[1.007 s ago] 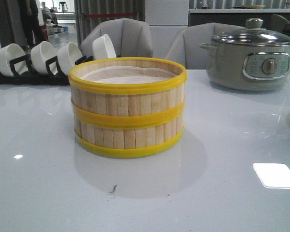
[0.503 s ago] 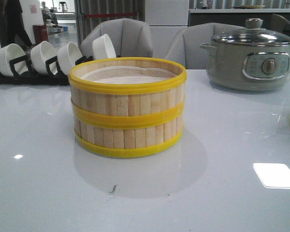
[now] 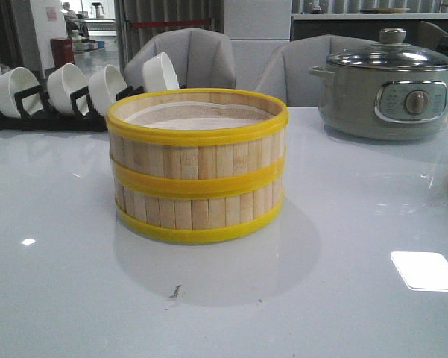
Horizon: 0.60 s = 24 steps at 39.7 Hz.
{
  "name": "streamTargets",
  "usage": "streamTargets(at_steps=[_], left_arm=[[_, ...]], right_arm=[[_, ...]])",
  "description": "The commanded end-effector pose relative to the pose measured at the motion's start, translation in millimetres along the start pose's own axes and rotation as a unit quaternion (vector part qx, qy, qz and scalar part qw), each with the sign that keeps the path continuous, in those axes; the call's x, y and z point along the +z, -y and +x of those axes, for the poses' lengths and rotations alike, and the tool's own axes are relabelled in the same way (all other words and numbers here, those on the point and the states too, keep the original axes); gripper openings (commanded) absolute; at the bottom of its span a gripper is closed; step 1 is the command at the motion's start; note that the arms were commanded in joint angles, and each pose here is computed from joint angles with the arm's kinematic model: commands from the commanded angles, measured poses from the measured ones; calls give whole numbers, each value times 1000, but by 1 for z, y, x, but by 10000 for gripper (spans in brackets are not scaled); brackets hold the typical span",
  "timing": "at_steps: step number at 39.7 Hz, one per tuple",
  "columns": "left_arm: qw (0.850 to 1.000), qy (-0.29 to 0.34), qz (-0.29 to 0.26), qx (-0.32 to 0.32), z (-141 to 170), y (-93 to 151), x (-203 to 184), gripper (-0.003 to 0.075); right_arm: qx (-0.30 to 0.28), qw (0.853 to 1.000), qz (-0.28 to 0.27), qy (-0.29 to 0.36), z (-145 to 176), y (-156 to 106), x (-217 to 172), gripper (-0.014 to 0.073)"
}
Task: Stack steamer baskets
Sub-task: 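Lower the right gripper and grasp the woven lid's centre knob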
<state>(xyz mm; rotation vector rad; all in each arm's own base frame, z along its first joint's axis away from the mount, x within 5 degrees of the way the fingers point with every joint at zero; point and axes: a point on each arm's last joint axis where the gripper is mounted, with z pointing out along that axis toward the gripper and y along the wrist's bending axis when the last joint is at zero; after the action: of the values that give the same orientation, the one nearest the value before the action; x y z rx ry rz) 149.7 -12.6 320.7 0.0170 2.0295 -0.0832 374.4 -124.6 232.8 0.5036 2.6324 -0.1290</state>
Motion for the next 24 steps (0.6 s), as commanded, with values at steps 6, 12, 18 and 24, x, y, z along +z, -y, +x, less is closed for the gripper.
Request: streamTargets(at_steps=[6, 12, 18, 24], left_arm=[[998, 57, 9, 0, -16, 3, -6, 85], [998, 57, 9, 0, -16, 3, -6, 85], [998, 57, 9, 0, -16, 3, -6, 85], [998, 57, 9, 0, -16, 3, -6, 85]], right_arm=[[-7, 999, 3, 49, -16, 3, -13, 309], [-7, 998, 2, 59, -18, 3, -9, 309], [-8, 998, 2, 61, -18, 3, -4, 309], [-7, 999, 1, 54, -17, 2, 5, 309]])
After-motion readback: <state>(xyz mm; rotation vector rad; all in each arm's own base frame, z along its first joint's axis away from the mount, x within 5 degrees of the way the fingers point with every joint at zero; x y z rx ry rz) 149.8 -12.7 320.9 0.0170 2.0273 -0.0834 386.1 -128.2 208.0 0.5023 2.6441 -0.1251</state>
